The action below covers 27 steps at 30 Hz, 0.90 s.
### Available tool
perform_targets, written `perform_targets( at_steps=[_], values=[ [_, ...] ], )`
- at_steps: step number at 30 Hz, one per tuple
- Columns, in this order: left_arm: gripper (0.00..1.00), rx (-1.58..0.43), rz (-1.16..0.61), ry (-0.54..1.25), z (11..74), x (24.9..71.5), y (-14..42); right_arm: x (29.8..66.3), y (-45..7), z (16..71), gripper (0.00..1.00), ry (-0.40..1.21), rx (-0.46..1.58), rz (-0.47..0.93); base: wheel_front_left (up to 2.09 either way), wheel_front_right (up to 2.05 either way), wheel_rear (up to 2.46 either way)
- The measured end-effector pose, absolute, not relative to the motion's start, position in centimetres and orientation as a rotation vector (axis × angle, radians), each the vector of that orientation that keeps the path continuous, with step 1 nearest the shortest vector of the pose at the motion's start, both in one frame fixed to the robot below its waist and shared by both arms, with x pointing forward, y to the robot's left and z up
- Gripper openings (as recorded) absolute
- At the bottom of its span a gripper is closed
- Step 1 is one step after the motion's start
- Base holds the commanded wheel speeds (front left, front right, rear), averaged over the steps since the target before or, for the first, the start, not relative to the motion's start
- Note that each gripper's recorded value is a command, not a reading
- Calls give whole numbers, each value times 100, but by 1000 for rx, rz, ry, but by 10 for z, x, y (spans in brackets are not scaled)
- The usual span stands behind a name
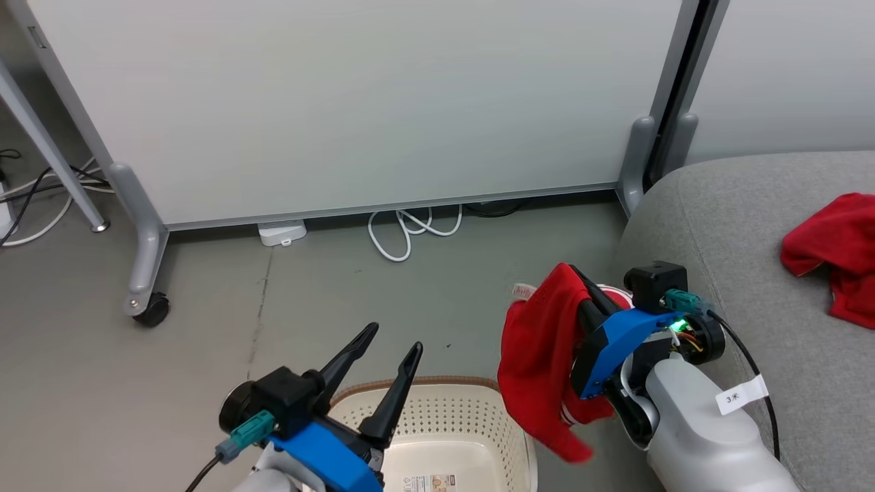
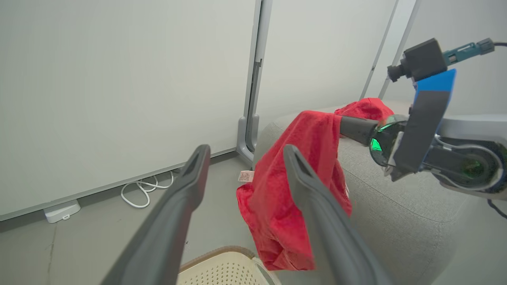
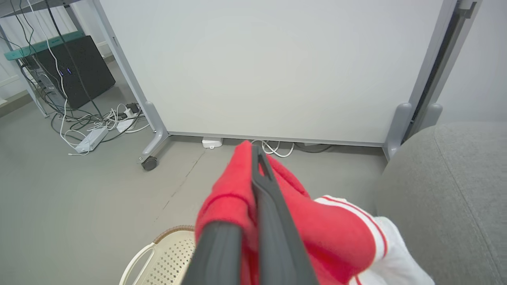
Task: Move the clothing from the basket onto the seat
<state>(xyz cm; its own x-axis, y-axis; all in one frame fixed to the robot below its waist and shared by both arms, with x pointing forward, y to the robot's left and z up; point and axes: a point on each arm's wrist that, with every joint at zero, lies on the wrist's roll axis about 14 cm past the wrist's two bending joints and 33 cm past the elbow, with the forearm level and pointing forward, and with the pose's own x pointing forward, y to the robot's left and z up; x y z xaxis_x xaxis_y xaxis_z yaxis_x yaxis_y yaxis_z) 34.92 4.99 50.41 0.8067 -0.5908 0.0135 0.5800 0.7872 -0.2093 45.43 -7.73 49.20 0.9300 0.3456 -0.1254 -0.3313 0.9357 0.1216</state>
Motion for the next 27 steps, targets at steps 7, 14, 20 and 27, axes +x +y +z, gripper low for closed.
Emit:
perform_targets(
  at_steps=[7,14,20,27],
  values=[
    [100,-193,-614,52,497,348,53,454,-88,492,0,142,100,322,0,0,0],
    [100,-199,-617,53,494,350,47,452,-100,496,0,125,102,296,0,0,0],
    [100,-207,-675,45,496,355,25,447,-119,506,0,83,115,259,0,0,0],
    [100,-193,-762,48,494,362,-4,437,-151,511,0,56,120,185,0,0,0]
  ],
)
